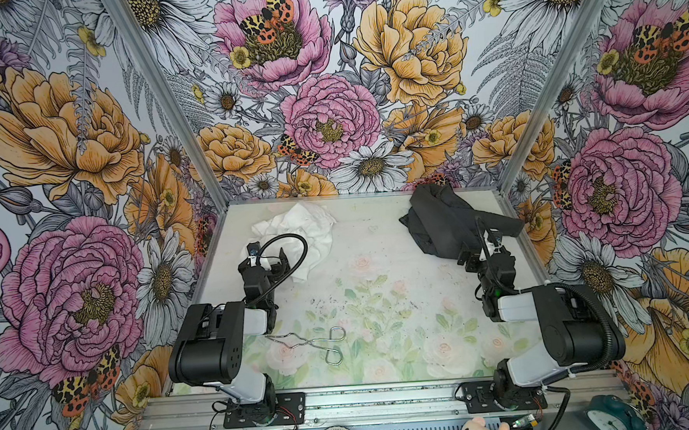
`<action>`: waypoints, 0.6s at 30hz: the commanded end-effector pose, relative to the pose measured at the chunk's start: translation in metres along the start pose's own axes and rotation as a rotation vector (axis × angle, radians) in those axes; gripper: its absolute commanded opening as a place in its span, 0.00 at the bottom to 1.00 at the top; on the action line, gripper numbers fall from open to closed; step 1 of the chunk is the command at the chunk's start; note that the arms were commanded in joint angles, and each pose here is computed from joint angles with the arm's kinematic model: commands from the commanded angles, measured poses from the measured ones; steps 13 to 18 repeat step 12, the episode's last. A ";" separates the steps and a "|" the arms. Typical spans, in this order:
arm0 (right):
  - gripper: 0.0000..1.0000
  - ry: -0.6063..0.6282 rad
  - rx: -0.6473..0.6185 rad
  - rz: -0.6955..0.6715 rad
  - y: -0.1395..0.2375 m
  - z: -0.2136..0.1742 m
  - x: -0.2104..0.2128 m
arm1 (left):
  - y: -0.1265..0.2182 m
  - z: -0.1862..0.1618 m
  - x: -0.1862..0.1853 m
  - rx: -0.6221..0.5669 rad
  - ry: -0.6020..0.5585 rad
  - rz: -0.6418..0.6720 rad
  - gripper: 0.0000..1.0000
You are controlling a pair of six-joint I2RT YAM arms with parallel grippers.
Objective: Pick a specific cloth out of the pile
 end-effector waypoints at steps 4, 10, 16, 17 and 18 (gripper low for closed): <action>0.99 0.016 -0.002 -0.014 -0.001 0.003 0.001 | 0.000 0.001 0.000 -0.001 -0.029 0.021 0.99; 1.00 0.016 -0.002 -0.016 -0.001 0.003 0.000 | -0.001 0.001 0.001 0.004 -0.026 0.010 0.99; 0.99 0.016 -0.002 -0.016 -0.001 0.003 0.000 | 0.001 0.001 -0.001 -0.003 -0.032 0.014 0.99; 0.99 0.016 -0.002 -0.016 -0.001 0.003 0.000 | 0.001 0.001 -0.001 -0.003 -0.032 0.014 0.99; 0.99 0.016 -0.002 -0.016 -0.001 0.003 0.000 | 0.001 0.001 -0.001 -0.003 -0.032 0.014 0.99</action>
Point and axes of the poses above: each gripper's point midway between its finger pads, its own y axis back along the fingers, its own x axis along the line the jaws close on, z = x × y, the point moved 9 cm from there along y, back along the fingers, and after that the axes turned 2 degrees about y, right-handed, at the moved point
